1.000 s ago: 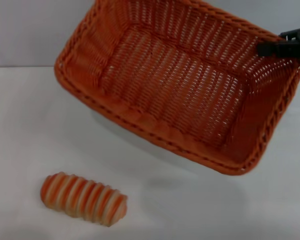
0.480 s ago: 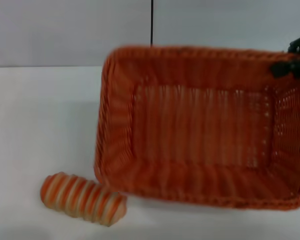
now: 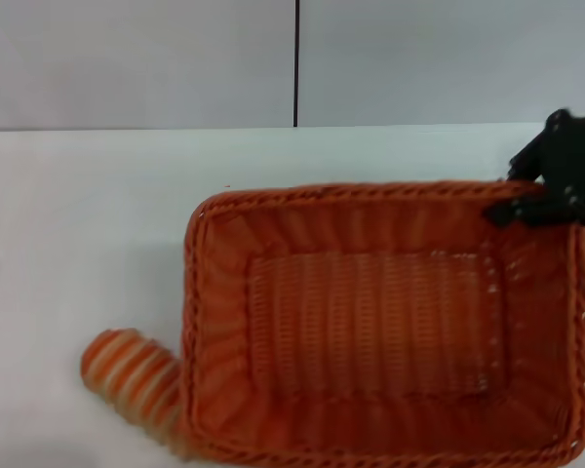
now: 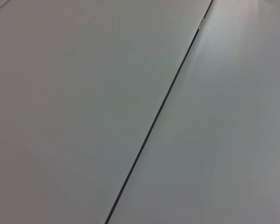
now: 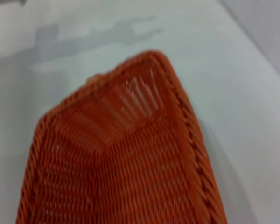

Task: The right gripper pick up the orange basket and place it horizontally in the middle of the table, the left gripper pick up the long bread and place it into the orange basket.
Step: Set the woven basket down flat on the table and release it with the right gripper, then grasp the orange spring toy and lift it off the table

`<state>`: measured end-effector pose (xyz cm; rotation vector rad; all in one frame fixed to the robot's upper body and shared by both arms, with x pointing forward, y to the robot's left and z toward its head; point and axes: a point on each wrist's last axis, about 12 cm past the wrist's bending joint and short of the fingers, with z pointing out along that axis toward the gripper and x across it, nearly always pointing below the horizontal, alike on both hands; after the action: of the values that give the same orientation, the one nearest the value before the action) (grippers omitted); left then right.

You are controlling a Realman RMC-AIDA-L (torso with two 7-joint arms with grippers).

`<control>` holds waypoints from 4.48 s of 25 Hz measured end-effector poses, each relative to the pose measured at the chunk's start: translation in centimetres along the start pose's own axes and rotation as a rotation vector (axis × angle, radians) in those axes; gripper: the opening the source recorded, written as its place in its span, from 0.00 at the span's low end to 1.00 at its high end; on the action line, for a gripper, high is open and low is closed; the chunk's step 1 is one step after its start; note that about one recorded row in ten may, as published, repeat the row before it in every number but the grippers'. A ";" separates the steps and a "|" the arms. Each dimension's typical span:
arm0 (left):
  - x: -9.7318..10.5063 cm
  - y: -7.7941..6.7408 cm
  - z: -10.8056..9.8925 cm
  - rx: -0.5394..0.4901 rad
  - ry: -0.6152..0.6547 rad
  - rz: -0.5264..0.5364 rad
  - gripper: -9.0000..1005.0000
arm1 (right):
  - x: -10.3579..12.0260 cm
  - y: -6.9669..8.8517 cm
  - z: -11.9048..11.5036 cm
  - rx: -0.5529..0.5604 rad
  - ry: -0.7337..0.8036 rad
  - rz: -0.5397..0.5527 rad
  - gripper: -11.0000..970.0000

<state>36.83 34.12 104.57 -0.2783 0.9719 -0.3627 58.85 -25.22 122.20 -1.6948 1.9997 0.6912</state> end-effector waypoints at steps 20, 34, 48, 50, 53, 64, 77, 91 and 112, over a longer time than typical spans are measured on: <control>0.4 -0.4 0.2 0.025 0.022 -0.022 0.63 | -1.2 0.0 3.3 -0.063 -0.054 -0.115 0.18; 0.8 -0.5 0.7 0.035 0.032 -0.026 0.63 | -0.8 -1.0 3.4 0.007 -0.080 -0.037 0.34; 0.5 1.1 1.2 0.244 0.273 -0.088 0.63 | 12.4 0.2 -2.4 0.484 -0.926 0.377 0.64; 0.5 1.5 1.8 0.316 0.354 -0.092 0.63 | 15.3 1.4 -2.6 0.601 -1.043 0.447 0.64; 0.5 2.1 2.7 0.425 0.486 -0.078 0.63 | 18.6 3.6 -2.5 0.759 -1.168 0.524 0.63; -1.2 4.6 2.4 0.508 0.780 -0.064 0.63 | 24.2 8.4 -1.8 1.000 -1.292 0.697 0.63; 1.3 4.2 1.0 0.532 0.996 -0.041 0.72 | 25.3 7.8 -1.4 1.060 -1.290 0.797 0.62; 2.8 3.9 0.9 0.571 1.111 -0.042 0.79 | 25.2 7.6 -0.1 1.050 -1.269 0.814 0.60; 4.5 2.6 0.7 0.623 1.182 -0.065 0.76 | 25.0 7.5 0.3 1.019 -1.253 0.810 0.59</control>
<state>40.22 34.60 100.57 0.5555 1.9257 -0.9083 47.37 -43.36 107.40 0.2353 1.4551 0.5391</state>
